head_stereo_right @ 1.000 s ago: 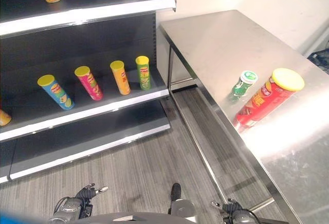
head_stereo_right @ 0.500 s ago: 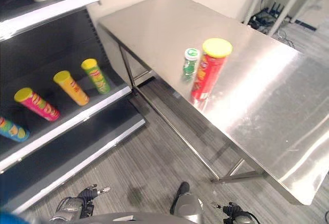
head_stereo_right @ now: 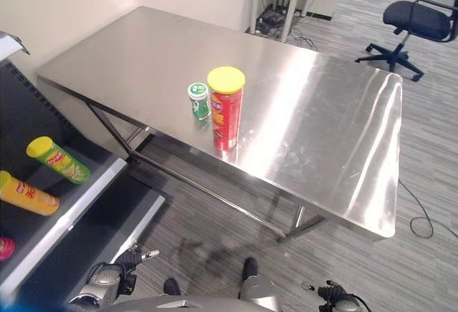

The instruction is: Put the goods on the table back onto the shelves and tidy them up.

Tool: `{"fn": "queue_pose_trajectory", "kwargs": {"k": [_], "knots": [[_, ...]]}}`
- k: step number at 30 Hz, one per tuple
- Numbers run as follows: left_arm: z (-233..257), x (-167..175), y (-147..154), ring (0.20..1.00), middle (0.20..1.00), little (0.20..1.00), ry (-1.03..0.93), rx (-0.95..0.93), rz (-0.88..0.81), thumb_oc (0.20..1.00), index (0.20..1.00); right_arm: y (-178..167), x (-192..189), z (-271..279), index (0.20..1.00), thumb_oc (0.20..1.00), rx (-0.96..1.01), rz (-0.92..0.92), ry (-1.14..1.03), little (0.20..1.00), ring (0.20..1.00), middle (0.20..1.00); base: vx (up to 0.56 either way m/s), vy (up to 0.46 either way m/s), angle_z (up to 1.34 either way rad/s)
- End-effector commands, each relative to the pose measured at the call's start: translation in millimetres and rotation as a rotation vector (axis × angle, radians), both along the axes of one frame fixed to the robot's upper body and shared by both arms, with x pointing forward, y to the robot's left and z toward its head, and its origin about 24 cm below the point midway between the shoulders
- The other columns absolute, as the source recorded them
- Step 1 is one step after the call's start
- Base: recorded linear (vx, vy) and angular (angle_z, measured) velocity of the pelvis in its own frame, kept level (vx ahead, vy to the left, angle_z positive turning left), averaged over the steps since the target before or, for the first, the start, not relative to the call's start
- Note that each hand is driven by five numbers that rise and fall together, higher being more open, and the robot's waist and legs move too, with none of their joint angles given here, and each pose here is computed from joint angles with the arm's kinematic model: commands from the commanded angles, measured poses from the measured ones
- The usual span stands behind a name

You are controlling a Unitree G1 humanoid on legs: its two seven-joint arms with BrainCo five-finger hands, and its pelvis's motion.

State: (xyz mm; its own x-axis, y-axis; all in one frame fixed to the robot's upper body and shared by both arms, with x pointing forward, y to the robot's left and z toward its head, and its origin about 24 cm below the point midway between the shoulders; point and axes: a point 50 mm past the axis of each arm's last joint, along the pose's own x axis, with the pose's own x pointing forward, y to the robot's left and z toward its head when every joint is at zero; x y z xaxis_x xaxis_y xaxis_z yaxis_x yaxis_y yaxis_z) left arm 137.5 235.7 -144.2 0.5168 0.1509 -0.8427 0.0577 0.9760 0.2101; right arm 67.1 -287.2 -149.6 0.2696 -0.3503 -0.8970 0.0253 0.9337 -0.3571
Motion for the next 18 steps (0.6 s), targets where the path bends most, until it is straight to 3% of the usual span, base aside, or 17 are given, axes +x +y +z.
{"fn": "queue_pose_trajectory", "kwargs": {"k": [1, 11, 18], "knots": [[6.1, 3.8, 20.1, 1.0, 1.0, 1.0, -0.011, 0.065, 0.002, 1.0, 1.0, 1.3, 38.5, 7.0, 1.0, 1.0, -0.003, -0.021, -0.095, 1.0, 1.0, 1.0, 0.01, 0.203, 0.06], [6.6, -6.7, 37.5, 1.0, 1.0, 1.0, 0.032, 0.101, 0.042, 1.0, 1.0, -22.5, 12.6, 9.7, 1.0, 1.0, -0.027, -0.256, -0.088, 1.0, 1.0, 1.0, 0.01, 0.115, 0.0], [11.2, -6.7, 51.1, 1.0, 1.0, 1.0, 0.044, 0.139, 0.036, 1.0, 1.0, -62.5, -28.0, 23.7, 1.0, 1.0, -0.119, -0.477, -0.074, 1.0, 1.0, 1.0, 0.04, -0.024, -0.12]]}}
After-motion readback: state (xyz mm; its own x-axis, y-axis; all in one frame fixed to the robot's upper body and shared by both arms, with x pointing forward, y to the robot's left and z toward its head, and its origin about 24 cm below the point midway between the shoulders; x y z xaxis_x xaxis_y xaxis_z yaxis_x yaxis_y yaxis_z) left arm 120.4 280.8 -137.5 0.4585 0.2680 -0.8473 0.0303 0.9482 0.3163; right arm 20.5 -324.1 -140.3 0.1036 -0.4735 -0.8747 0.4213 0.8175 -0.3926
